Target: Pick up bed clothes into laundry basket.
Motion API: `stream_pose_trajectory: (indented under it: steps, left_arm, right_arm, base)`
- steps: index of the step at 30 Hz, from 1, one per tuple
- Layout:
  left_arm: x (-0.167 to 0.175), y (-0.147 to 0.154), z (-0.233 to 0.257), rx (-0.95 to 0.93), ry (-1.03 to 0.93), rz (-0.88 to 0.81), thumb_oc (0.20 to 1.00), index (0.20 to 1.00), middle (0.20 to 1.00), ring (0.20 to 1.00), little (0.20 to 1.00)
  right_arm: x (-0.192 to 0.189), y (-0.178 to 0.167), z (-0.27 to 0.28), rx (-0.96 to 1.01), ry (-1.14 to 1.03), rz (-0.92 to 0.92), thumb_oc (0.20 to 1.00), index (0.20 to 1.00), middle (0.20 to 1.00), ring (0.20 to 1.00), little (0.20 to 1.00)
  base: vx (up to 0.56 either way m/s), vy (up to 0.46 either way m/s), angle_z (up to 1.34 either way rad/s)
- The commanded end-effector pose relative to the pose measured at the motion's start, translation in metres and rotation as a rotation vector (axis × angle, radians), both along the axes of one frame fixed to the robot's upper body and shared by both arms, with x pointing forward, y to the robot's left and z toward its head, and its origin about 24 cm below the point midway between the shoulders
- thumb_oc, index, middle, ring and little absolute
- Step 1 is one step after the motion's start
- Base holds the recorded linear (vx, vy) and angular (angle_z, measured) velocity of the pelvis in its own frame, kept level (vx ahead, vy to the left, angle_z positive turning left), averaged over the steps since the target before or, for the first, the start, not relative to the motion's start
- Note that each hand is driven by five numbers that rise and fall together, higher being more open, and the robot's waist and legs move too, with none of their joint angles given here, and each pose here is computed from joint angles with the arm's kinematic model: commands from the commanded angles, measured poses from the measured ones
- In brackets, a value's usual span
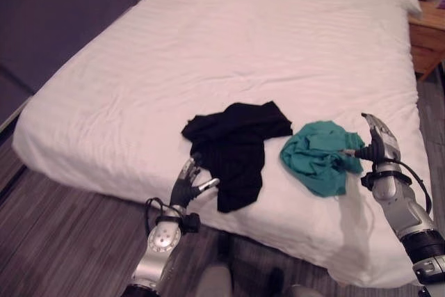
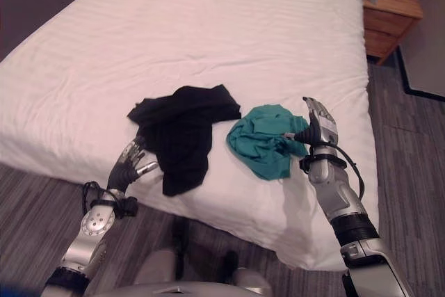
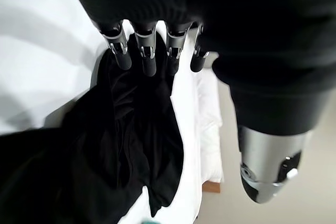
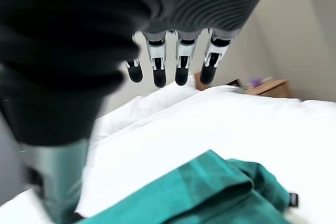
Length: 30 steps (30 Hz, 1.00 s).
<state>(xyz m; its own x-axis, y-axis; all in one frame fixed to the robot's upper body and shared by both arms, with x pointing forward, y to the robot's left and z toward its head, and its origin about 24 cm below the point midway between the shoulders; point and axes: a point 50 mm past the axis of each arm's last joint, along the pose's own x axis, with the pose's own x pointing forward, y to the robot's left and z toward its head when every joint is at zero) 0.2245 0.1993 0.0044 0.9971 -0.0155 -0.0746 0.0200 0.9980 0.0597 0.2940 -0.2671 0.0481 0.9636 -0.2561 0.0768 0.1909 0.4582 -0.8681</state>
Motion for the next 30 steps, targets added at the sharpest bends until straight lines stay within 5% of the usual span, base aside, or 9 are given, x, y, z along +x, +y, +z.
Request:
stream_pose_trajectory:
  steps: [1, 4, 5, 6, 11, 16, 22, 30]
  left_arm:
    - [0.003, 0.007, 0.017, -0.014, -0.086, -0.017, 1.000, 1.000, 1.000, 1.000, 1.000]
    - [-0.003, 0.011, 0.010, -0.035, -0.049, 0.008, 1.000, 1.000, 1.000, 1.000, 1.000]
    - [-0.005, 0.013, 0.009, -0.044, -0.043, 0.010, 1.000, 1.000, 1.000, 1.000, 1.000]
    - [-0.006, 0.013, 0.008, -0.060, -0.038, 0.005, 1.000, 1.000, 1.000, 1.000, 1.000]
    - [-0.007, 0.017, 0.014, -0.114, -0.055, 0.008, 1.000, 1.000, 1.000, 1.000, 1.000]
    - [0.021, 0.023, 0.049, 0.116, -0.200, 0.014, 1.000, 1.000, 1.000, 1.000, 1.000]
    - [0.071, 0.021, 0.072, 0.570, -0.275, 0.053, 1.000, 1.000, 1.000, 1.000, 1.000]
    - [0.076, 0.025, 0.033, 0.692, -0.088, 0.014, 1.000, 1.000, 1.000, 1.000, 1.000]
  right_arm:
    - [-0.001, -0.002, -0.005, 0.044, 0.026, -0.019, 1.000, 1.000, 1.000, 1.000, 1.000]
    - [-0.016, -0.006, -0.046, 0.077, 0.200, -0.058, 1.000, 1.000, 1.000, 1.000, 1.000]
    - [-0.019, -0.008, -0.059, 0.094, 0.262, -0.085, 0.671, 0.671, 0.671, 0.671, 0.671]
    - [-0.023, -0.010, -0.070, 0.139, 0.314, -0.119, 0.200, 0.200, 0.200, 0.200, 0.200]
    - [-0.032, -0.012, -0.091, 0.209, 0.444, -0.152, 0.200, 0.200, 0.200, 0.200, 0.200]
    - [-0.041, -0.014, -0.092, 0.205, 0.442, -0.116, 0.200, 0.200, 0.200, 0.200, 0.200]
    - [-0.045, -0.027, 0.010, 0.118, -0.004, 0.045, 0.200, 0.200, 0.200, 0.200, 0.200]
    - [-0.071, -0.043, 0.064, 0.070, -0.220, 0.075, 0.200, 0.200, 0.200, 0.200, 0.200]
  base:
    - [0.15, 0.085, -0.03]
    - [0.10, 0.046, 0.06]
    - [0.04, 0.015, -0.01]
    - [0.00, 0.000, 0.00]
    - [0.00, -0.002, 0.01]
    - [0.01, -0.022, 0.17]
    - [-0.01, -0.043, -0.03]
    - [-0.01, -0.038, -0.40]
